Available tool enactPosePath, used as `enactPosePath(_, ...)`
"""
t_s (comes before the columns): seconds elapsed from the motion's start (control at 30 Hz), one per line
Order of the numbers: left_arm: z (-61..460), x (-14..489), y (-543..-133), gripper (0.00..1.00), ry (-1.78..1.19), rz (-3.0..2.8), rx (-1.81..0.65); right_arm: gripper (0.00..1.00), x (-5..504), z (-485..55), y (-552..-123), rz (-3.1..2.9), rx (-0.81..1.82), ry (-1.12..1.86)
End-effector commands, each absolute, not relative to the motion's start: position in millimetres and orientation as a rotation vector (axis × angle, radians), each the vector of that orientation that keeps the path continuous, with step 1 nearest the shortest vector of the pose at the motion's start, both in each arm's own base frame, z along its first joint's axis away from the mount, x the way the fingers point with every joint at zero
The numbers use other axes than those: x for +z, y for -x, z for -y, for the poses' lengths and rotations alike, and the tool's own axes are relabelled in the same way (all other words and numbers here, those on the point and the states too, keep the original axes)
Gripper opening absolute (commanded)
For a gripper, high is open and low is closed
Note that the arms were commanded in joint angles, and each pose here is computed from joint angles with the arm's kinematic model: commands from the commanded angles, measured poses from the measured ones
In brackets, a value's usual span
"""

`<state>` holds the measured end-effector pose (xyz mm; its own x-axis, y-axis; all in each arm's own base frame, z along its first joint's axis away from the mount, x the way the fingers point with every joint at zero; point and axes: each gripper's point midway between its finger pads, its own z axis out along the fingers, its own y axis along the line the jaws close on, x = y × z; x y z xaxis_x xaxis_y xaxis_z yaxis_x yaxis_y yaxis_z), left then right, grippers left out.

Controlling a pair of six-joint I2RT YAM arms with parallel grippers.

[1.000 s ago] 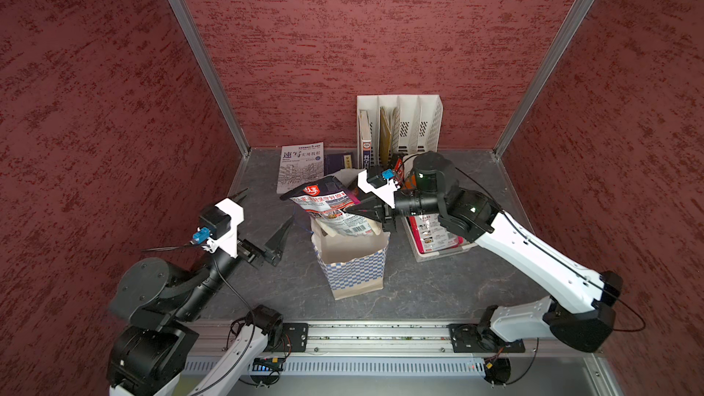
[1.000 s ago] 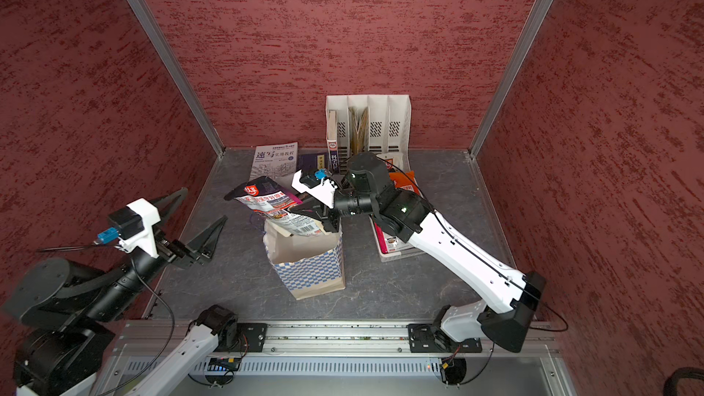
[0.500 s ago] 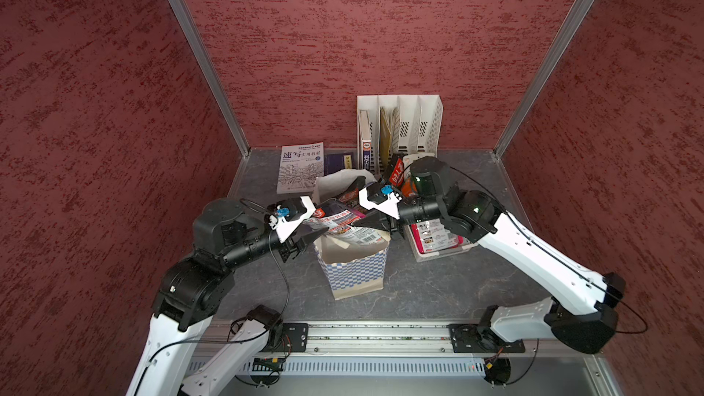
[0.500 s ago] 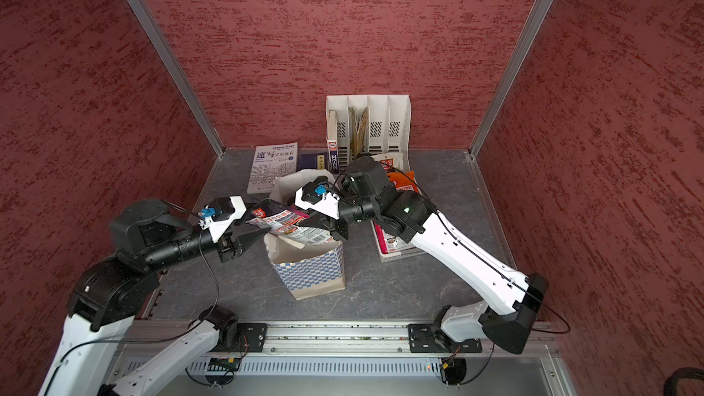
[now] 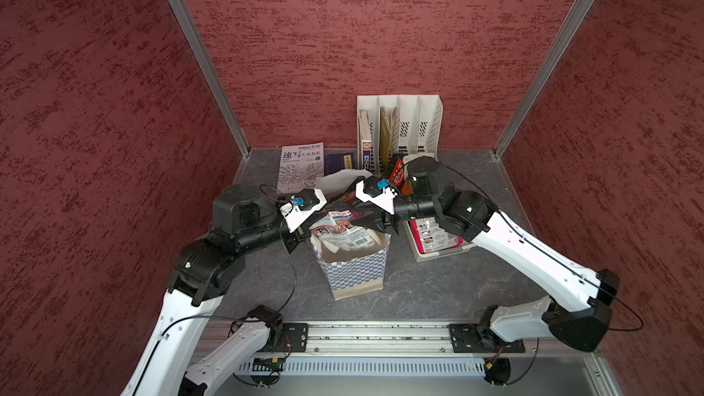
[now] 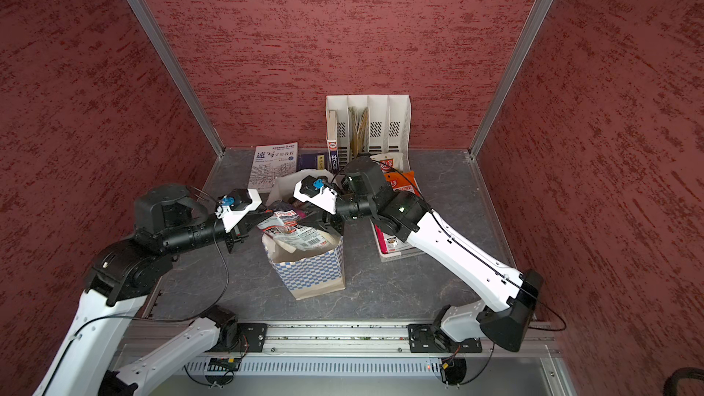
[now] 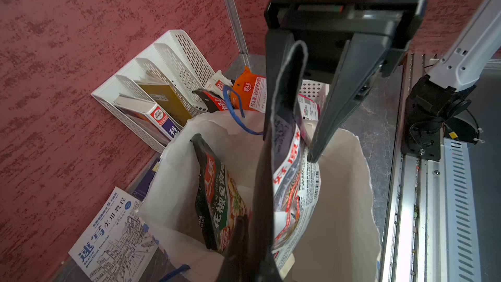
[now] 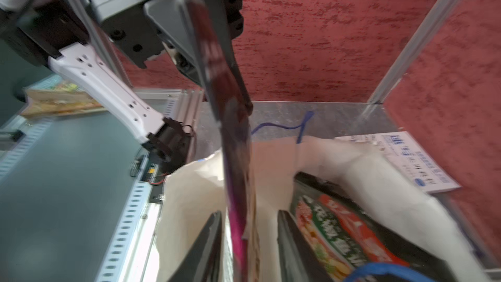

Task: Place the condiment packets inside the bag
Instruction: Place the condiment packet in the paper bag.

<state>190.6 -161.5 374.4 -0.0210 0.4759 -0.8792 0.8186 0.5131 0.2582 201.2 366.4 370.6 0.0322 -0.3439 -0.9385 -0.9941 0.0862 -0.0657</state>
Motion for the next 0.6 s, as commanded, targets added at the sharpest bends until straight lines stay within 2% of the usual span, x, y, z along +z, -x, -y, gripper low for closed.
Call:
enactPosePath(0.0, 153.4, 383.4, -205.0, 0.00, -1.054, -1.655, -0.292, 0.88, 380.0, -350.5, -227.0, -1.537, 0.783, 1.218)
enactPosePath(0.03, 152.4, 383.7, -208.8, 0.00, -1.040, -1.659, -0.275, 0.94, 382.5, -344.9, -228.5, -1.538, 0.761, 1.186)
enactPosePath(0.1, 153.0, 384.7, -215.4, 0.00, -1.022, -1.652, -0.255, 0.97, 383.9, -334.2, -227.1, -1.529, 0.736, 1.139)
enactPosePath(0.3, 174.7, 384.2, -231.0, 0.00, -1.029, -1.630, -0.286, 0.98, 403.6, -289.5, -237.3, -1.533, 0.646, 0.841)
enactPosePath(0.43, 179.9, 358.8, -247.5, 0.00, -1.085, -1.760, -0.182, 0.98, 402.3, -239.0, -257.6, -1.616, 0.479, 0.558)
enactPosePath(0.57, 185.3, 347.2, -263.9, 0.00, -1.103, -1.805, -0.101, 0.99, 387.8, -202.7, -269.2, -1.707, 0.321, 0.404)
